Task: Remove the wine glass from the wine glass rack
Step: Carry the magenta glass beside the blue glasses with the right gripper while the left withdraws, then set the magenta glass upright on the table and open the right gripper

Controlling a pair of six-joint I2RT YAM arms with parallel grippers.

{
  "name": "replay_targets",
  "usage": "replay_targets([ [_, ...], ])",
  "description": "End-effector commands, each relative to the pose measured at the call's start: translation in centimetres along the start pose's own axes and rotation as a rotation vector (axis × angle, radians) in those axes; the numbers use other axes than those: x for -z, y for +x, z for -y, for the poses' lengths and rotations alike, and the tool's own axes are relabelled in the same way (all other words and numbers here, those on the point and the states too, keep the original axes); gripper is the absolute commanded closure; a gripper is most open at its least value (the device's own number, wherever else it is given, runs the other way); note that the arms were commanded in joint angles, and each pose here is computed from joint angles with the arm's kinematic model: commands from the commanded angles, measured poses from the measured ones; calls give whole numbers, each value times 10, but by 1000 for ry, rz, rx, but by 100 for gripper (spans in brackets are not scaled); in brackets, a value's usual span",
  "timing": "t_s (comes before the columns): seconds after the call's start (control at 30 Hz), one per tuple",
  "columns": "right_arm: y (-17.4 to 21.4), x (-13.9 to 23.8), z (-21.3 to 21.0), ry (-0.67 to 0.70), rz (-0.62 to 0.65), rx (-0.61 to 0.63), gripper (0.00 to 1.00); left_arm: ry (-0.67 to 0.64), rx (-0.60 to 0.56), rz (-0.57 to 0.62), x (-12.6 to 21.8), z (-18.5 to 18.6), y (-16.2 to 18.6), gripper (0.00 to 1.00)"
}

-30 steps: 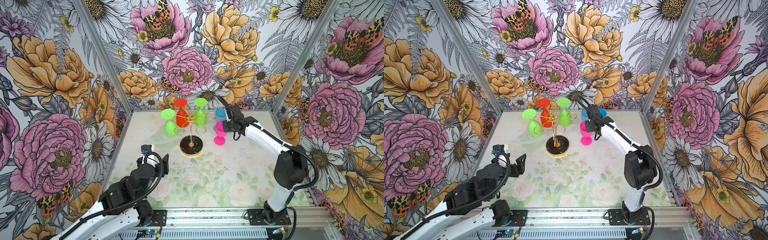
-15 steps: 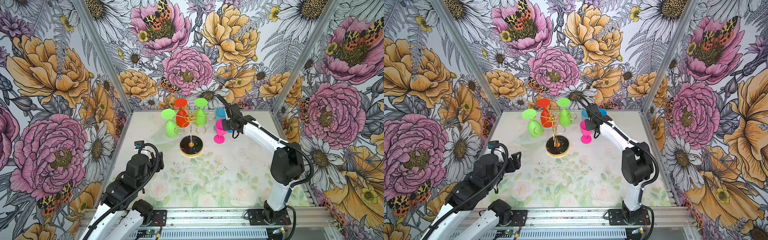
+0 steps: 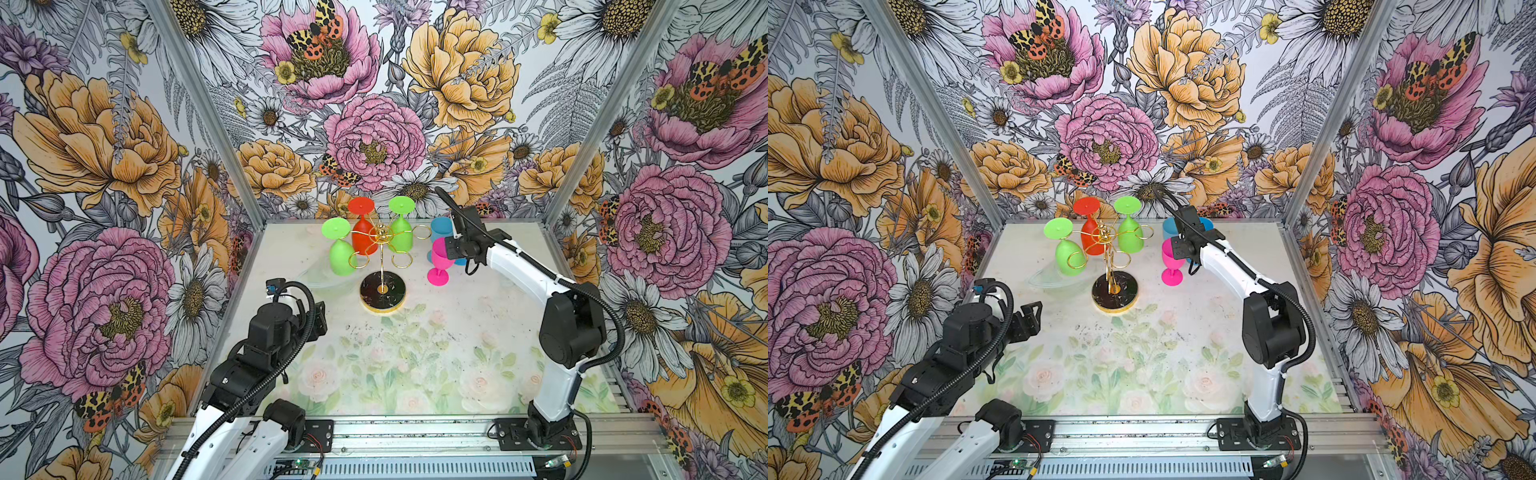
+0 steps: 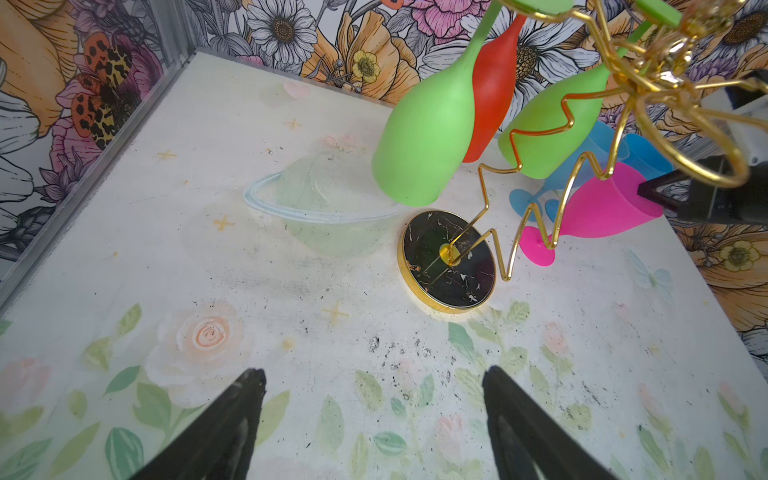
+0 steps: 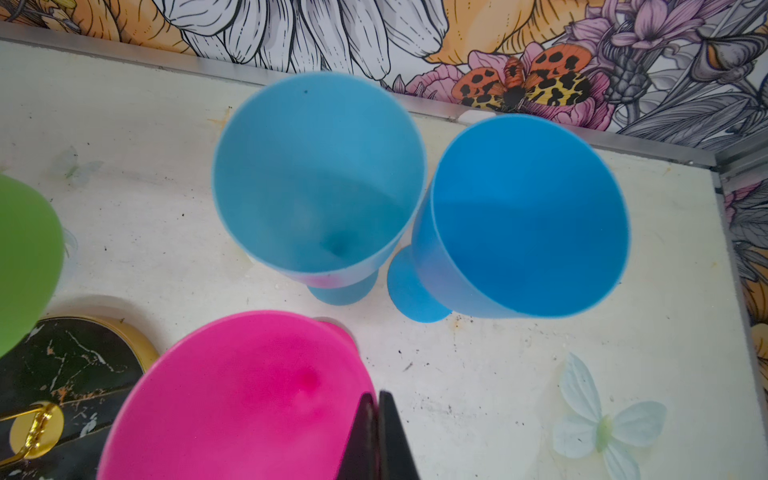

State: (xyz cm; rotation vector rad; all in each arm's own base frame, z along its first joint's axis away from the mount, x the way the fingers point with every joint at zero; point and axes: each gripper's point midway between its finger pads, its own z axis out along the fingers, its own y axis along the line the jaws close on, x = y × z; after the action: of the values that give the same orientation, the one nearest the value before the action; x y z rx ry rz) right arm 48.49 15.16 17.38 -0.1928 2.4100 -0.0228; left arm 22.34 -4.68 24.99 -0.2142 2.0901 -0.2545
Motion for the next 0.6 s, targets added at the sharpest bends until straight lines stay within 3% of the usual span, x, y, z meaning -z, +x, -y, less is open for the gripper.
replay_targets([
  [0.0,-11,-1,0,-12,25,-18,90,26,8,23,5,6,-12,15],
  [0.23,-22,13,-3,-42,59,-30,64,40,12,6,3,9,-15,15],
  [0.43,-34,52,-3,-85,127,-39,54,37,16,-4,-1,8,-21,15],
  [0.57,-32,85,-8,-157,163,-31,38,54,41,-14,-3,9,-29,15],
])
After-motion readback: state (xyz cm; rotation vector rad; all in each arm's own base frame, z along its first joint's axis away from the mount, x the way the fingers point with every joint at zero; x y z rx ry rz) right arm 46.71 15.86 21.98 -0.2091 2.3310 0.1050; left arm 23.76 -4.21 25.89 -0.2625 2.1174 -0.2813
